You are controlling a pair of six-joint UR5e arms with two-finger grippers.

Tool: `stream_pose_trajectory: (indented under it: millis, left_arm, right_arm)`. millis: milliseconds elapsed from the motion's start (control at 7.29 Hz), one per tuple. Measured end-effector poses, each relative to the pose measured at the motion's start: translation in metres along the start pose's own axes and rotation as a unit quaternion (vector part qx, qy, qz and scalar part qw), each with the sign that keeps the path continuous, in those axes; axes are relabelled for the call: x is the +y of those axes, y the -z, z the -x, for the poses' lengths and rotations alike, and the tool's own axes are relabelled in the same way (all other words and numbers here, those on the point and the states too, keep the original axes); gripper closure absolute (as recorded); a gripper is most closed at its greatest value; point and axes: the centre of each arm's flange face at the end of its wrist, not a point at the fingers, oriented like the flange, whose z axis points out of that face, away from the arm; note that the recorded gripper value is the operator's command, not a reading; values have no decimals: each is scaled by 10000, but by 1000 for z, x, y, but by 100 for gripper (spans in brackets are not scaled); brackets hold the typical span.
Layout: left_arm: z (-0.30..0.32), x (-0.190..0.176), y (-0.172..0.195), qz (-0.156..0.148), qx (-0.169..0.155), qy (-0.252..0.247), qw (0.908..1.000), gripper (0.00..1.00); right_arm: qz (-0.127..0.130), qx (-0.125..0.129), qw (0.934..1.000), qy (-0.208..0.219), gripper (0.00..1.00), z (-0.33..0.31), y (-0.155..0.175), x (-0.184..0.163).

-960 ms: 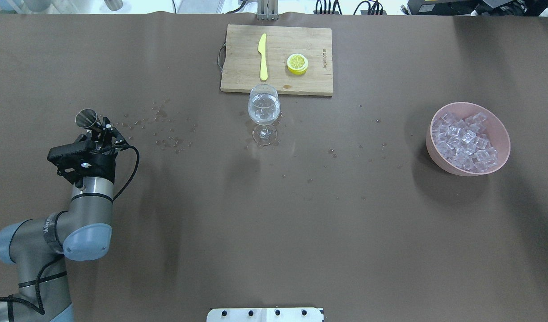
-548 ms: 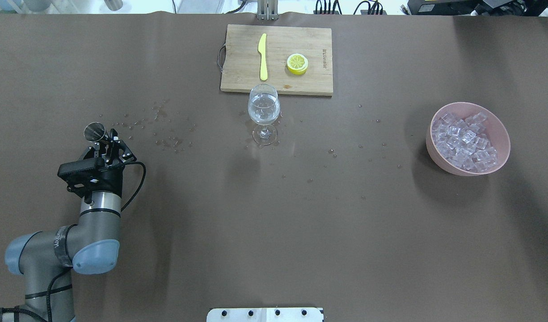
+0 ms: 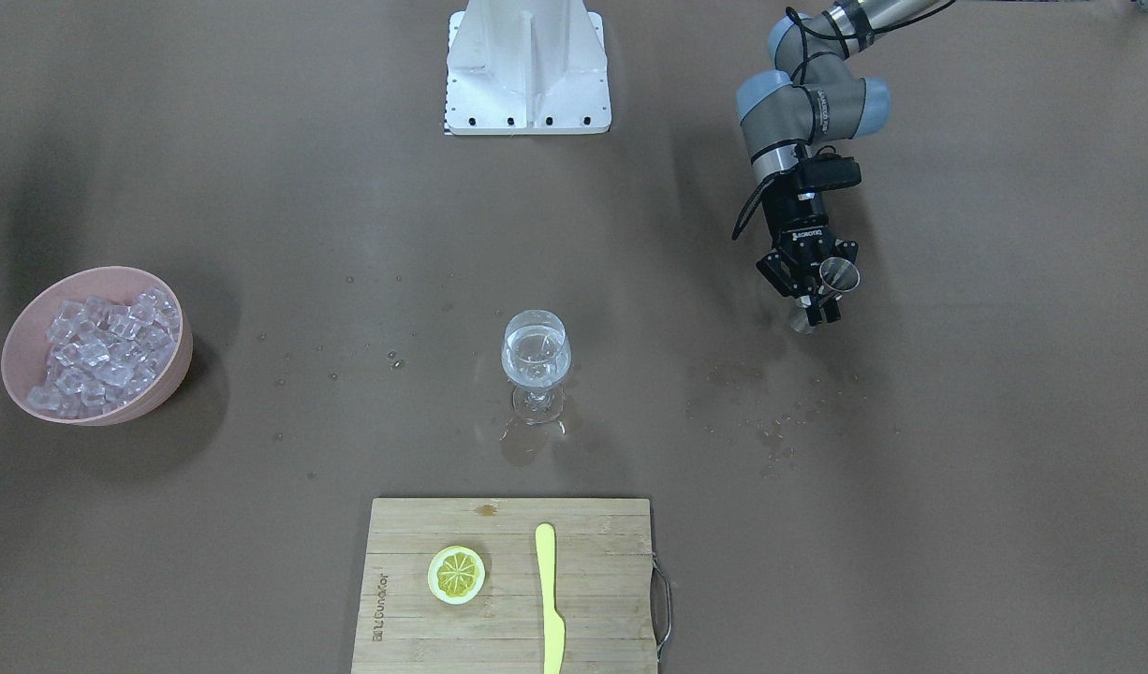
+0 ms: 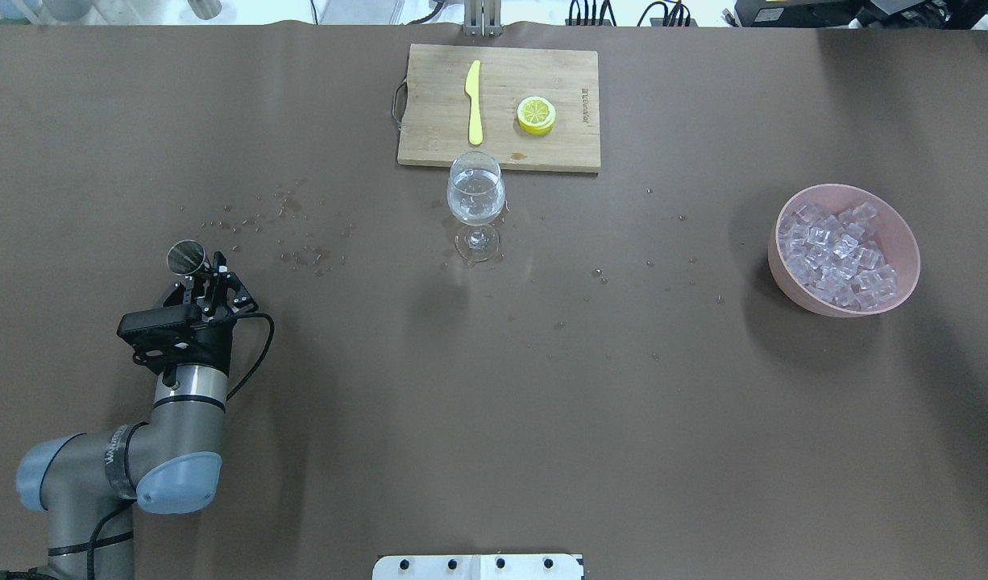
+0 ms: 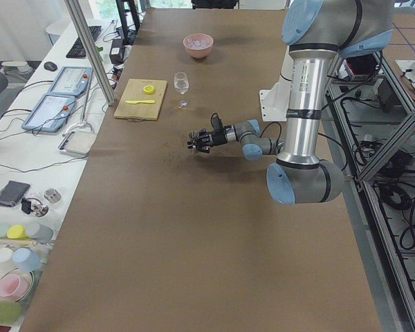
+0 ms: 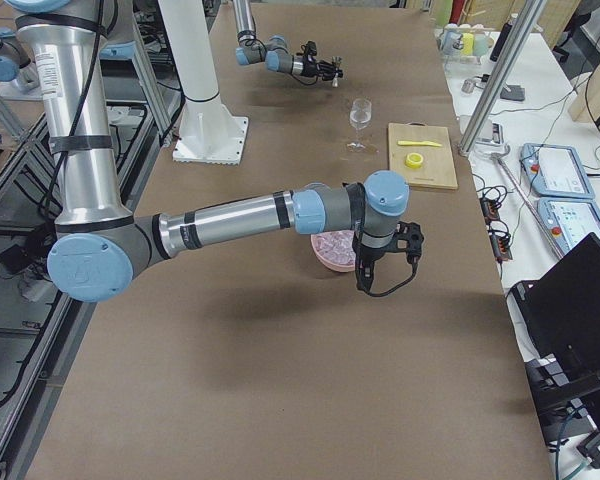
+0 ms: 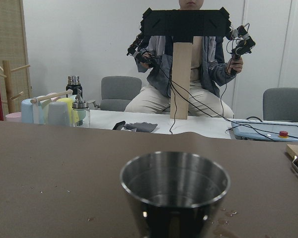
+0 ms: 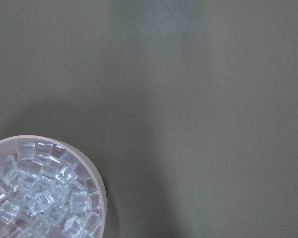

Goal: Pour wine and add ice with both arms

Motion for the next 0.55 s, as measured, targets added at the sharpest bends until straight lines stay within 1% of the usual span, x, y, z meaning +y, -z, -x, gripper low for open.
stream_pose_trajectory:
  millis: [548]
  left_arm:
    - [3,4,-1,-10,-19,-53,10000,70]
  right_arm:
    - [10,5,10000,3,0,0,-1,0]
